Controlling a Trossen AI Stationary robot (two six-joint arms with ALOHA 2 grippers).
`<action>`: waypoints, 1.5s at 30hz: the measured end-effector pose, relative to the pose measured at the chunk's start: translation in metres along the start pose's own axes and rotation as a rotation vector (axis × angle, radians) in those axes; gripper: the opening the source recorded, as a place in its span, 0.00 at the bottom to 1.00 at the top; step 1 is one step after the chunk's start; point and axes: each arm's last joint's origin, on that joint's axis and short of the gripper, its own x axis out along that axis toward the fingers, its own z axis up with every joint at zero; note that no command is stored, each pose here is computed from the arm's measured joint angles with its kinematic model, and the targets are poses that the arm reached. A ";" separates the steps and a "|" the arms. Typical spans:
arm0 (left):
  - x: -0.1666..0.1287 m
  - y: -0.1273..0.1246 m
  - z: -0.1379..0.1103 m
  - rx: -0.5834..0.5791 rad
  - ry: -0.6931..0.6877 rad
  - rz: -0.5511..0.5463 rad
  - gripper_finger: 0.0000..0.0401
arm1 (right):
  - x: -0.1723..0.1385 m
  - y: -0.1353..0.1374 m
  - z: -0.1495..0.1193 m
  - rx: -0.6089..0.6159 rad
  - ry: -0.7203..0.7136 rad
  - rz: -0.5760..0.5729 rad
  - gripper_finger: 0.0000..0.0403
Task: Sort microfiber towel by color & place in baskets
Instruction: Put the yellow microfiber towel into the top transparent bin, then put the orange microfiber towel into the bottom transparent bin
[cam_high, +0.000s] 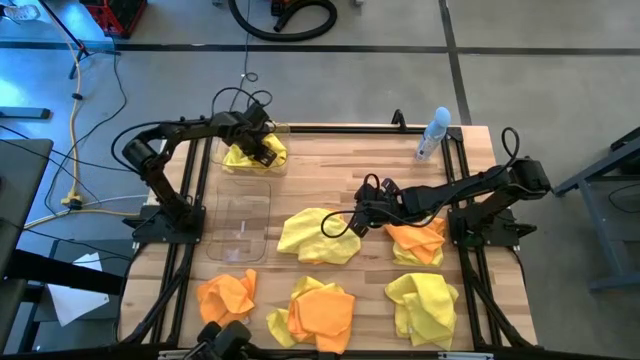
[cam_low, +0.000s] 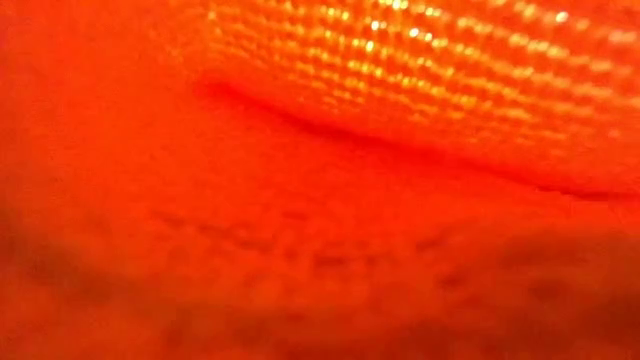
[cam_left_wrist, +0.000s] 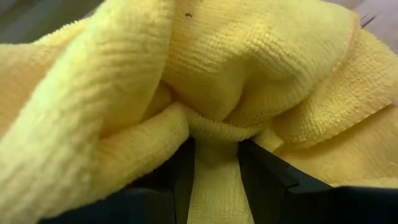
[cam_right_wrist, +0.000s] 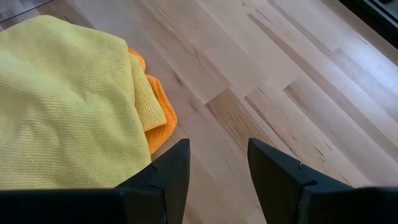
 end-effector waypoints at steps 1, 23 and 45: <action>-0.001 0.000 0.000 0.000 -0.002 0.000 0.28 | 0.000 0.000 0.000 0.000 0.000 0.000 0.39; -0.137 -0.037 -0.031 0.229 -0.429 -0.069 0.28 | 0.001 0.000 0.004 0.023 -0.027 0.009 0.39; -0.135 -0.111 -0.170 0.508 -0.651 -0.314 0.28 | -0.025 0.035 -0.023 -0.180 -0.071 0.099 0.39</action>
